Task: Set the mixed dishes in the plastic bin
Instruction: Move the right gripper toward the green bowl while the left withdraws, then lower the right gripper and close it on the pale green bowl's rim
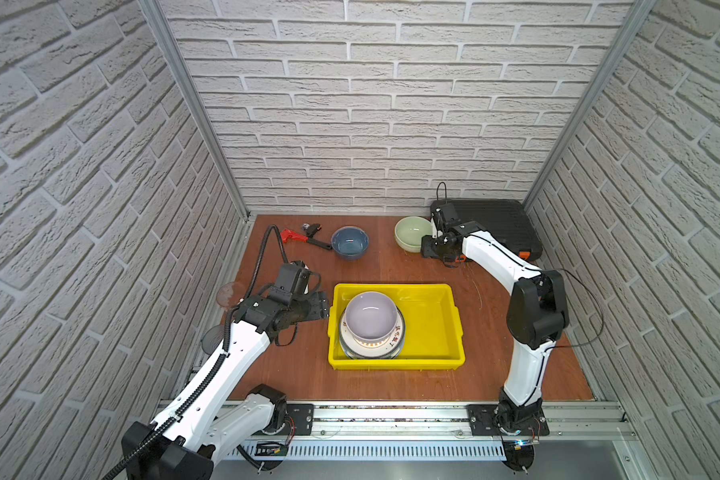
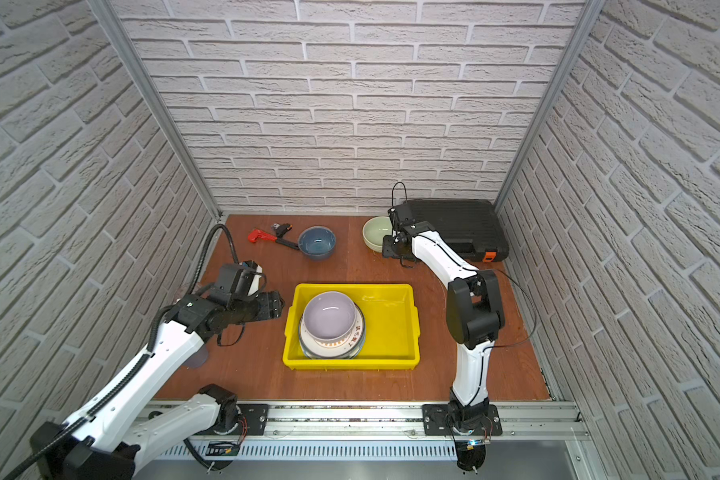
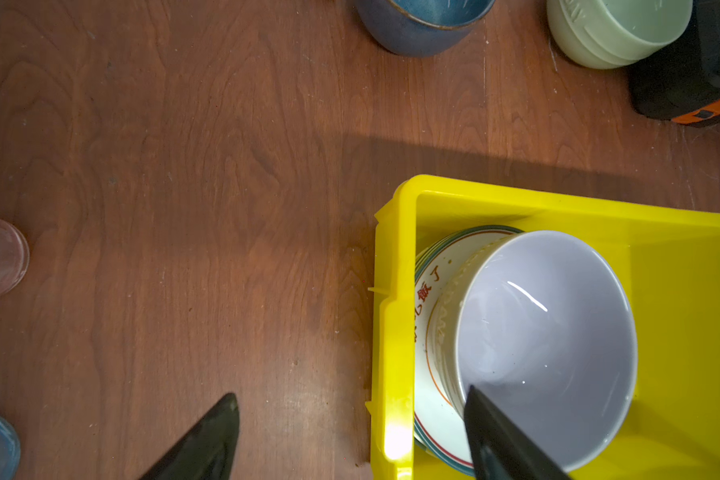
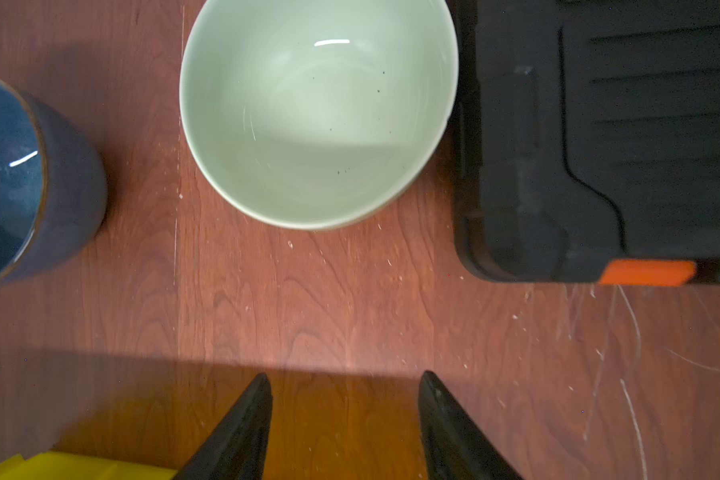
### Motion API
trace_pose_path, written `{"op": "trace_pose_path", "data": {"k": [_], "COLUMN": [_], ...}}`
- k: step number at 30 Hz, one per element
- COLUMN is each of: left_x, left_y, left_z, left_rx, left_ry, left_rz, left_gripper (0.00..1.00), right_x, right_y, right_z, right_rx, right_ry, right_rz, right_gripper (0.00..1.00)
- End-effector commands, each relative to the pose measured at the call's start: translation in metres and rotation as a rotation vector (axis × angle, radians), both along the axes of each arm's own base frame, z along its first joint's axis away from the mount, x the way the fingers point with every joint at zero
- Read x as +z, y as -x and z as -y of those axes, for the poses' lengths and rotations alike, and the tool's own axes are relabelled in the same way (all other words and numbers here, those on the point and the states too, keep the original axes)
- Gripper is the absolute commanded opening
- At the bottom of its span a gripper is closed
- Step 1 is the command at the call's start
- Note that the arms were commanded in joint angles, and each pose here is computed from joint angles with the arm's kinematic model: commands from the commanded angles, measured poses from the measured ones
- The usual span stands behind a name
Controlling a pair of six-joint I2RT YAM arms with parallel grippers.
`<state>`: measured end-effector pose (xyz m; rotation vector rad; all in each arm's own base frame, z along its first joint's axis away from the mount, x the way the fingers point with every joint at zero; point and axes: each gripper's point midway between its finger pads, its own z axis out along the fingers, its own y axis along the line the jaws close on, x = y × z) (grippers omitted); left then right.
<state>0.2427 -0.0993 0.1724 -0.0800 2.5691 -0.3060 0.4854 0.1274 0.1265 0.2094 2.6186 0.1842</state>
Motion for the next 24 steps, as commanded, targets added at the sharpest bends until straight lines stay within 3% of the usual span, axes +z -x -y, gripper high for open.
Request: {"op": "trace_pose_path", "data": {"k": [1, 11, 24], "left_x": [-0.002, -0.004, -0.014], "left_y": [-0.006, -0.004, 0.0], "left_z": [0.0, -0.002, -0.001], "left_rx": [-0.006, -0.024, -0.04], "left_ry": [0.007, -0.003, 0.001], "left_rz": [0.017, 0.01, -0.016], "left_gripper": [0.85, 0.86, 0.86], "right_x": [0.007, -0.019, -0.024], "right_y": [-0.027, -0.039, -0.042], "right_z": [-0.006, 0.005, 0.001], "right_rx": [-0.082, -0.287, -0.408], "right_ry": [-0.083, -0.153, -0.302], "right_rz": [0.066, 0.127, 0.176], "right_gripper": [0.6, 0.6, 0.6]}}
